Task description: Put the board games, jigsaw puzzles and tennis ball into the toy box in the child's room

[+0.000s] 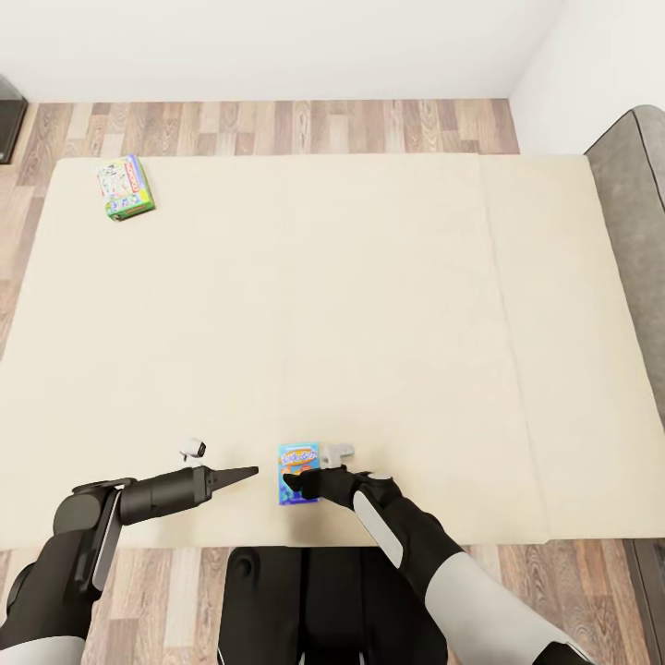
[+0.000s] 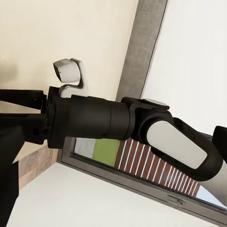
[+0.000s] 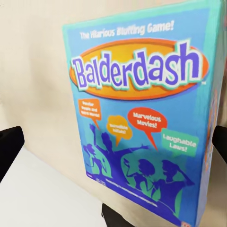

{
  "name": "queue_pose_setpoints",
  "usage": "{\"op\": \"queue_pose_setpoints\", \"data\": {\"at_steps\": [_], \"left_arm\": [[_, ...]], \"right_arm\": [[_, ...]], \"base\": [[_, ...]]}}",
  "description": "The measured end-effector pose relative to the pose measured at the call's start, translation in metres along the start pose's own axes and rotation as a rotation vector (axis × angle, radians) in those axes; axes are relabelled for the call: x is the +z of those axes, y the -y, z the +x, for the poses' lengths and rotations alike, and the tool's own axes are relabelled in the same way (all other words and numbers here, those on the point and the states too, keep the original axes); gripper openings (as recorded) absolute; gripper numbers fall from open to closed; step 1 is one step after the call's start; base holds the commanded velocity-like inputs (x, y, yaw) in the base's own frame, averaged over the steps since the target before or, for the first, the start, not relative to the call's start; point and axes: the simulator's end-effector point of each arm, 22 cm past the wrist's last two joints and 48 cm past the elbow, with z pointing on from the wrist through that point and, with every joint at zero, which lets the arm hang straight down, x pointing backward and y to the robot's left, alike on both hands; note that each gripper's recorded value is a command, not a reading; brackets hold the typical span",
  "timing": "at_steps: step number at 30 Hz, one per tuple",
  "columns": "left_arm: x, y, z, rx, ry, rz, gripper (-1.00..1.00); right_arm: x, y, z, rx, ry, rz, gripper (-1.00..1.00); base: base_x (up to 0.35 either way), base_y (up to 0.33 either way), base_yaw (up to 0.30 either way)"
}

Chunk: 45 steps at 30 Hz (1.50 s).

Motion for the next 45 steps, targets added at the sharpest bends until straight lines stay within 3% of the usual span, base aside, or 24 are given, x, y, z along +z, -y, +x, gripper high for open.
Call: {"op": "queue_pose_setpoints", "data": {"at_steps": [45], "left_arm": [[0.0000,0.0000,0.0000,0.000,0.000,0.000,1.00]], "right_arm": [[0.0000,-0.0008,-0.0005,-0.004,0.001,-0.001,1.00]], "base": [[0.000,0.034,0.000]]}}
